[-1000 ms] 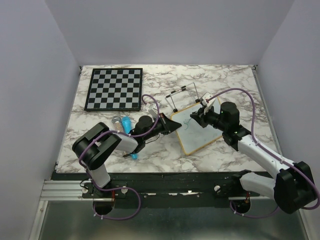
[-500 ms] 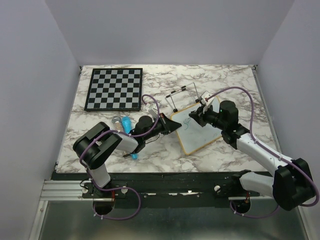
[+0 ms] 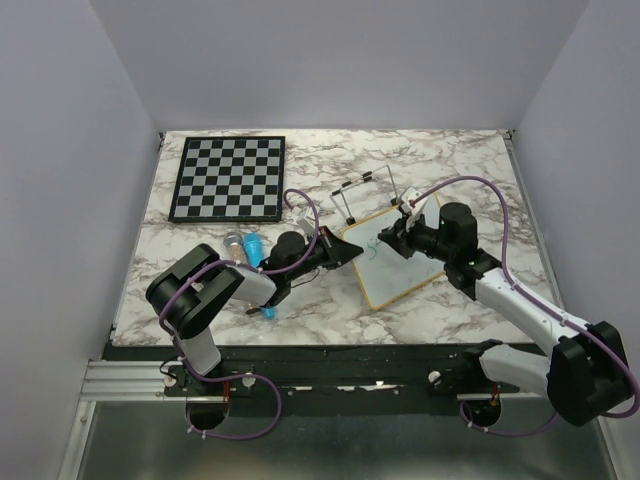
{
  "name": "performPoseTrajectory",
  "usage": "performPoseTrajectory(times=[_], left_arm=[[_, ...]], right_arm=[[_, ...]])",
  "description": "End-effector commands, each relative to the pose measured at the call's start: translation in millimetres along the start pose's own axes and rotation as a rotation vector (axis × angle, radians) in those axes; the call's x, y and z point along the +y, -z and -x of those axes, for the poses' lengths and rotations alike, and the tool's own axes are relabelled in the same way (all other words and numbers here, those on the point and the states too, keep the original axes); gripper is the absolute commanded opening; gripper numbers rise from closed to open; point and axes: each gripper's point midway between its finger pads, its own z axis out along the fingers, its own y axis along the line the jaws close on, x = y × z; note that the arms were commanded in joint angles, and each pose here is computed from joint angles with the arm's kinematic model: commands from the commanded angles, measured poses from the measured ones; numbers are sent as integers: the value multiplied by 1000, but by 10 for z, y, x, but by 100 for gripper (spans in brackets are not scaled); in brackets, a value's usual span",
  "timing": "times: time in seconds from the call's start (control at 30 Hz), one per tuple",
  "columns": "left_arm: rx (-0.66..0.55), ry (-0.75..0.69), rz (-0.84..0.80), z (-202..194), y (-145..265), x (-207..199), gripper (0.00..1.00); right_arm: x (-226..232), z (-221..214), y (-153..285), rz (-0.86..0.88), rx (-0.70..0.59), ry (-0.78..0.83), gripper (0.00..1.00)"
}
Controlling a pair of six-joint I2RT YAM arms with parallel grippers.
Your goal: Write a sentence on the whiteboard
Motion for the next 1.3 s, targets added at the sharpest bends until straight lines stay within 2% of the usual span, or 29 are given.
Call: performPoseTrajectory(times=[0.0,0.2,0.37,0.73,0.9,1.27], left_arm=[[13,-54,40,-35,14,136,0],[14,-54,39,-42,15,141,0],[11,-53,37,-32,23,134,0],[12,-51,39,-40,18,149,0],[14,-53,37,-48,27,141,0],[14,-61,37,-51,49,148,0]], right_arm=[[99,-177,83,34,53,-1,1],[150,-356,131,41,96,-12,1],[38,-304,108,-12,95,-11,1],[-220,205,164,-118,-25,42,0],[-175,324,203,-91,-67,35,1],[-112,226,285,-12,-71,22,1]])
